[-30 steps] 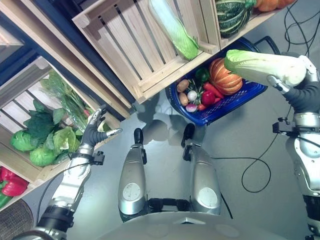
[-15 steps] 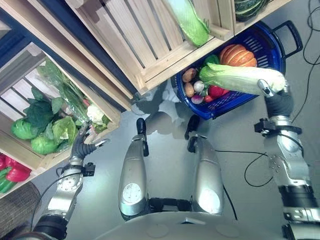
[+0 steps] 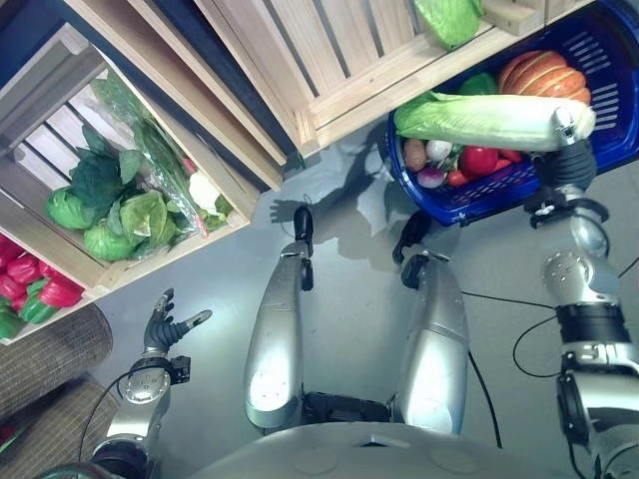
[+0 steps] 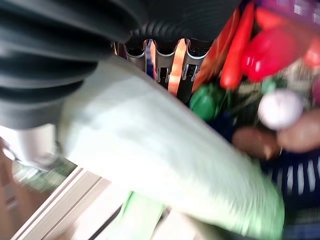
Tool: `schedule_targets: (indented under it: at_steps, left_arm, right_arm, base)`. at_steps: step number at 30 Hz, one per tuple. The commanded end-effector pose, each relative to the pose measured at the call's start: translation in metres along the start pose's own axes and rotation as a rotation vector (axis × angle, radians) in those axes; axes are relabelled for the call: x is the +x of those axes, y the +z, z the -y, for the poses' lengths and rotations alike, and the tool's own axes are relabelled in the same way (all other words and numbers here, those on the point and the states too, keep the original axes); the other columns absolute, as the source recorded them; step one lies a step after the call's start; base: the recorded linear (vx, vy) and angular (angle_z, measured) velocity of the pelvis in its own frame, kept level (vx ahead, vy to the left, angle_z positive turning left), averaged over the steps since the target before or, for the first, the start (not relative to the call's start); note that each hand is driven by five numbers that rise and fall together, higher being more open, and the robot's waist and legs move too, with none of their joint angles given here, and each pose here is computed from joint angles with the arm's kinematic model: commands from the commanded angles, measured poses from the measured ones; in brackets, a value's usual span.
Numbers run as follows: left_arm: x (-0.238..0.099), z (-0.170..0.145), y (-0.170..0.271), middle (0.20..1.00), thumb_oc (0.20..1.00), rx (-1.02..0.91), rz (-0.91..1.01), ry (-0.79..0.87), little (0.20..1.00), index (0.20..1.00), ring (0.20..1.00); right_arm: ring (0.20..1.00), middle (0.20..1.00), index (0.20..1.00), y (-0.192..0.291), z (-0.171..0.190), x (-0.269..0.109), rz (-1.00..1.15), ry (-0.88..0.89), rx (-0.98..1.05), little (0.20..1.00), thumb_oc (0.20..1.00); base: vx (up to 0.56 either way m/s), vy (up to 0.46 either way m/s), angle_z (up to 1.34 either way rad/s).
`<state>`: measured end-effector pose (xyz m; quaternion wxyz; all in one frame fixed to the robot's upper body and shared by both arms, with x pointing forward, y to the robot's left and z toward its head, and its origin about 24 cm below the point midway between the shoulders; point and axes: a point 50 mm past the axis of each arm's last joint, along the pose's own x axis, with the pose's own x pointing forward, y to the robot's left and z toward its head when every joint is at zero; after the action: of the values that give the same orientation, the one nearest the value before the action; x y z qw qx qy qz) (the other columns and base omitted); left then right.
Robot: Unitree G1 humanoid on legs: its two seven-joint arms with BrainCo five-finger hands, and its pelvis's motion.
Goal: Pick up fruits and vegetables into the basket
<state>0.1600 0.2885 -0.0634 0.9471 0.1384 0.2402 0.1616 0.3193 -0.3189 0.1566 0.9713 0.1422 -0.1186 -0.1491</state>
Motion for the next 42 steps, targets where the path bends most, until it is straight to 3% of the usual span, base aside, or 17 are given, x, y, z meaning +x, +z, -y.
schedule_targets:
  at_steps: [1,19,20,21,27,33,42]
  left_arm:
    - [-0.012,0.001,-0.016,1.0,1.0,0.043,-0.032,-0.035,1.0,1.0,1.0]
    - [-0.008,0.001,0.0,1.0,1.0,0.029,0.028,-0.073,1.0,1.0,1.0]
    - [-0.008,0.001,0.0,1.0,1.0,0.029,0.034,-0.079,1.0,1.0,1.0]
    - [-0.008,0.002,0.002,1.0,1.0,0.032,0.045,-0.082,1.0,1.0,1.0]
    - [-0.008,0.002,0.01,1.0,1.0,0.01,0.112,-0.054,1.0,1.0,1.0]
    - [-0.005,0.0,0.035,1.0,1.0,-0.054,0.246,-0.008,1.0,1.0,1.0]
    - [-0.02,-0.008,0.141,1.0,1.0,-0.135,0.785,-0.002,1.0,1.0,1.0]
  right_arm:
    - [0.2,0.2,0.2,0.011,0.027,0.003,-0.022,-0.106,-0.102,0.2,0.2]
    - [0.2,0.2,0.2,0.057,0.068,0.023,-0.01,-0.429,-0.3,0.2,0.2]
    - [0.432,0.432,0.432,0.06,0.072,0.023,-0.012,-0.487,-0.327,0.432,0.432]
    - [1.0,1.0,1.0,0.065,0.078,0.022,-0.014,-0.559,-0.355,1.0,1.0]
    - [1.0,1.0,1.0,0.084,0.087,0.016,0.121,-0.759,-0.501,1.0,1.0]
    - [1.0,1.0,1.0,0.084,0.087,0.005,0.217,-0.819,-0.551,1.0,1.0]
    - [1.0,1.0,1.0,0.058,0.063,-0.037,0.466,-0.764,-0.586,1.0,1.0]
  base:
    - [0.0,0.0,0.0]
    - [0.0,-0.012,0.04]
    - [0.0,0.0,0.0]
    - [0.0,0.0,0.0]
    - [0.0,0.0,0.0]
    - [-0.01,0.04,-0.02]
    - [0.0,0.028,-0.07]
